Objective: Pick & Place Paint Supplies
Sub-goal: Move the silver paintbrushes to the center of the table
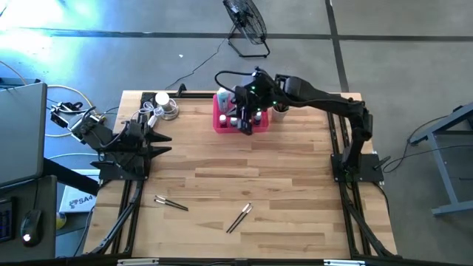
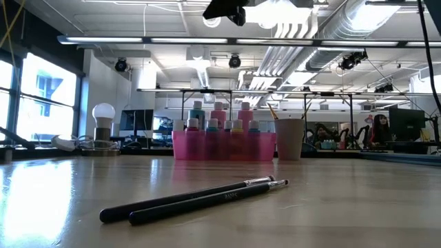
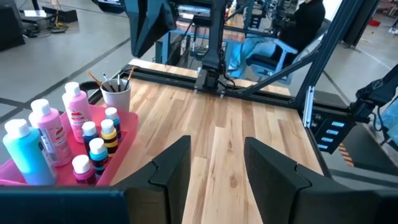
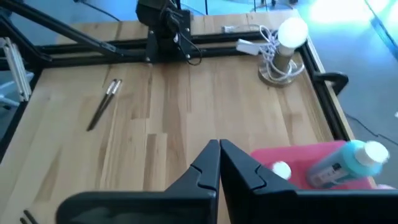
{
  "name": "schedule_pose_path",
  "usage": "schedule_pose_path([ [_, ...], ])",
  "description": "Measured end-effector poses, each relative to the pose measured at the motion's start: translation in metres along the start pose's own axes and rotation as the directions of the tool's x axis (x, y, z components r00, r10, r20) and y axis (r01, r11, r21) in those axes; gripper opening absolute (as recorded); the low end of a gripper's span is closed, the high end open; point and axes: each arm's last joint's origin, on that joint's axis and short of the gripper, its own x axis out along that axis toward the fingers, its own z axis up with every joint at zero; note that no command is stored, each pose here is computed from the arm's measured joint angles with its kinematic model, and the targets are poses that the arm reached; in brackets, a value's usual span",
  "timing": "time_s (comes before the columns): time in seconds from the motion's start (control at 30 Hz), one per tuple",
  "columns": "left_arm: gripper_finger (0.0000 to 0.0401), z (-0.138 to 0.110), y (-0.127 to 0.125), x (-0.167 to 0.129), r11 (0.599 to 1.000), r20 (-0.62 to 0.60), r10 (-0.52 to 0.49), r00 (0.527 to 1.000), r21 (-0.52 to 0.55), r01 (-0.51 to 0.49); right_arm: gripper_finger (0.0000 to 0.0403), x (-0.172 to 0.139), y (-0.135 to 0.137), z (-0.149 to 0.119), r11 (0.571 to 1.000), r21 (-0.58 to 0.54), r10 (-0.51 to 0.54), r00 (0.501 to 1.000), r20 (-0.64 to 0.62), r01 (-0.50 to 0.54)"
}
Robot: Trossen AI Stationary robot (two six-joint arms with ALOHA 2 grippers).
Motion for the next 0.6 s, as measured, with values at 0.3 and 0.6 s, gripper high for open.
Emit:
schedule_pose_path([
  [0.3, 0.0148, -0.001, 0.0, 0.0, 1.0, -0.009, 0.006, 1.0, 0.009, -0.006, 0.0002, 0.046, 0.001, -0.028, 0.996, 0.08, 0.035, 0.999, 0.036, -0.038],
  [0.6, 0.0148, -0.001, 0.0, 0.0, 1.0, -0.009, 0.007, 1.0, 0.008, -0.006, 0.0002, 0.067, 0.002, -0.051, 0.99, 0.13, 0.035, 0.981, 0.19, -0.06],
])
